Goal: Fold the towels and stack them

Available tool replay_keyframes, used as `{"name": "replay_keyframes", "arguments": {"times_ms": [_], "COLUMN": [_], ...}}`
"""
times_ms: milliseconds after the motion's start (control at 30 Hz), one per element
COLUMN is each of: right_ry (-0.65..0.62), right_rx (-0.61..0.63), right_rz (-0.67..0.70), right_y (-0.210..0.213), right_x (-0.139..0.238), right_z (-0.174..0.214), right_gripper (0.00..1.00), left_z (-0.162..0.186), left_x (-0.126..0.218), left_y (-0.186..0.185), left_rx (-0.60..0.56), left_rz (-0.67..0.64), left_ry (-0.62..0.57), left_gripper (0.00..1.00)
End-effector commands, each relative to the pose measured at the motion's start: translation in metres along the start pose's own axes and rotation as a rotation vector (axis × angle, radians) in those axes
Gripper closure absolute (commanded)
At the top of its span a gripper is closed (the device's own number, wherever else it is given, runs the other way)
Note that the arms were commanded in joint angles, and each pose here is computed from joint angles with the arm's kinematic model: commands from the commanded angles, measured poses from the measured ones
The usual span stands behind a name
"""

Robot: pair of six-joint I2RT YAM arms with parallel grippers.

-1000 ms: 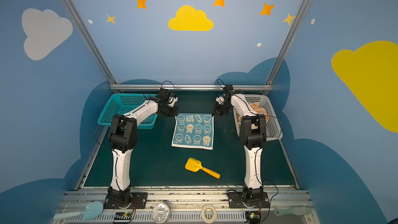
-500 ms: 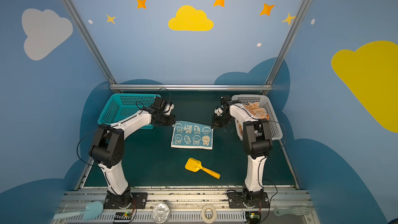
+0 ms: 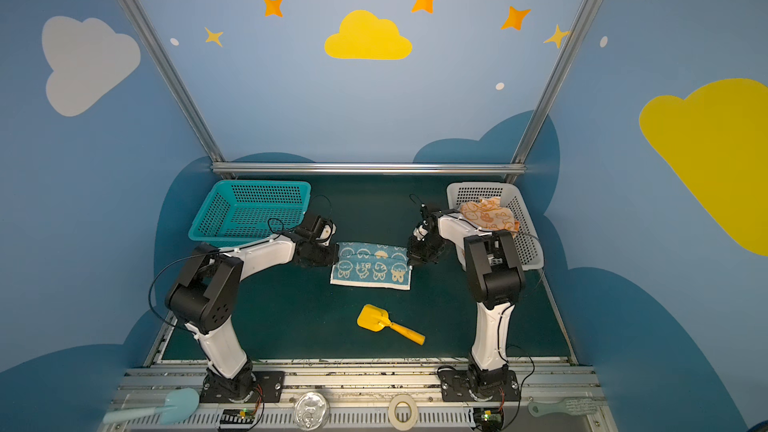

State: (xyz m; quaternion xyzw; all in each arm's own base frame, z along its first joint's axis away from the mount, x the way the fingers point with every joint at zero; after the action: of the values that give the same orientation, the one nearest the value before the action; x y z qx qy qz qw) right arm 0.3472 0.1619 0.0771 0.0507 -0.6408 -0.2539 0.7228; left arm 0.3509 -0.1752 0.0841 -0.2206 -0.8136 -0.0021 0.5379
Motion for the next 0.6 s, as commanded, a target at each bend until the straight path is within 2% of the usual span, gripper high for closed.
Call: {"name": "replay_keyframes", "arguments": {"times_ms": [0,300,567], "right_ry": [-0.033,-0.060,-0.120], "right_rx": [-0.027,-0.018,0.031], "right_rz": [0.069,0.067,0.024], "right_y": [-0.005,0.011,0.025], "right_x": [-0.007,0.009,0.050], "right_z": [-0.017,-0.056,-0.039], "right_gripper": [1.00,1.00,1.00], "left_z": [-0.012,-0.065,-0.072], "left_x": [-0.008,-0.008,0.024], "left_y": [0.016,0.020,0.014], "left_rx": [0.030,0.026,0.005], "left_rz": [-0.066,-0.065,-0.076], "left_ry": [-0.008,-0.055,-0.111], "left_gripper": [0.97,0.97,0.97]}}
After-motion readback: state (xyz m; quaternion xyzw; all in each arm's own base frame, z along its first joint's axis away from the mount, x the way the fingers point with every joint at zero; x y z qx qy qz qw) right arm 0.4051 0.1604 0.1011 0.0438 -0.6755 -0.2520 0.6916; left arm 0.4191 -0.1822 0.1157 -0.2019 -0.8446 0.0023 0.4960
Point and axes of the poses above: each gripper's point midway between its finger pads, its own x axis back along the fingers, its own y axis along the line the jaws close on, z = x × y, the point moved 6 cm from there along x, back along the fingers, and after that the axes turned 14 degrees about -x, right-handed, at the moved point
